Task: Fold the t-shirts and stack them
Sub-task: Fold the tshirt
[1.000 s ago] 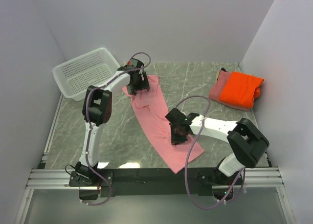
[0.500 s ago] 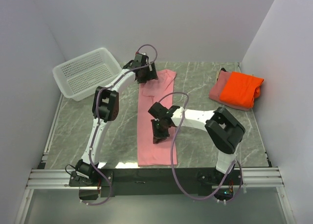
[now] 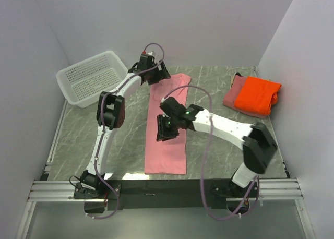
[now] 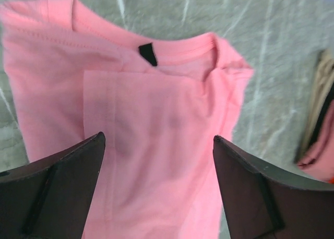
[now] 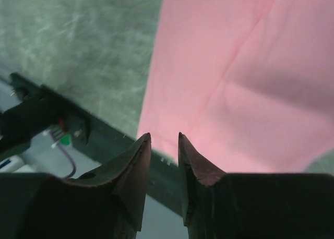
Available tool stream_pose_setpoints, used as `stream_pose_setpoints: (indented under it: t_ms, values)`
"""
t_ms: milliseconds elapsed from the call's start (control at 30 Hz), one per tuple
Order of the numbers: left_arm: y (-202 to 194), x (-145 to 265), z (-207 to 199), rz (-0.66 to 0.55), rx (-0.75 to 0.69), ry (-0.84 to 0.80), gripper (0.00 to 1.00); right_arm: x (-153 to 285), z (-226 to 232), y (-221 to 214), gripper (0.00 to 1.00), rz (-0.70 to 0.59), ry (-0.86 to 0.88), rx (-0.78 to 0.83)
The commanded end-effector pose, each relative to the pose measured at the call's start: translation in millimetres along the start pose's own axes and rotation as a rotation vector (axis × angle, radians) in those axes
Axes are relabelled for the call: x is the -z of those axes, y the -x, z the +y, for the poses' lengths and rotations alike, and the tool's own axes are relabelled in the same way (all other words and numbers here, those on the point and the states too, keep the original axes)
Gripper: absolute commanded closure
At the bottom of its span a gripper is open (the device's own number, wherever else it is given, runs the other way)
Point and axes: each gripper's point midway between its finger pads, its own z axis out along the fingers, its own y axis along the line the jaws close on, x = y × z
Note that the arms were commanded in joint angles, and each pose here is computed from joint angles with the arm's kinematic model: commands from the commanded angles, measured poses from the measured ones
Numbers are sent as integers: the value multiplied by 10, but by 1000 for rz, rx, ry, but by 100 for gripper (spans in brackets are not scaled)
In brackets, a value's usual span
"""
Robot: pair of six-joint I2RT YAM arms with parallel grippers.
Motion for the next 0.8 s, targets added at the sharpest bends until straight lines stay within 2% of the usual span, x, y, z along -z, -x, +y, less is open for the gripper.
stream_pose_setpoints:
  t_ms: [0,33,100,200,300,333,367,433,533,633,767]
  values:
    - [852,735,-720,-189,-7,-182,10,504,46,-88,61,-70,18,40]
    - [996,943,-796,-221,-9,-188,10,478,-114,-238,60,-49,-23,14]
    - [989,1109,-786,-219,-16,-164,10,597,-238,-355,59,-72,-34,-12]
    - [751,1483,-775,-181,-20,-117,11,588,-598,-655,57,-60,-108,-86]
    - [181,1857,-668,-110,-27,-42,11,531,-851,-910,57,-43,-144,-154]
    - [78,2138,-826,-126,-42,-65,12,483,-934,-1006,57,-29,-154,-183]
    - [-369,2089,-541,-43,-25,-3,12,496,-938,-1036,57,-34,-142,-186]
    - [-951,2272,-372,44,-4,40,12,467,-986,-1100,57,-28,-146,-203]
    - [-1595,2528,-182,143,28,83,13,410,-1064,-1166,57,-17,-168,-215]
    - [-2042,2746,-72,199,35,104,13,359,-1094,-1234,57,2,-169,-229]
    - [-2388,2950,135,247,40,165,13,322,-1069,-1251,56,16,-152,-222]
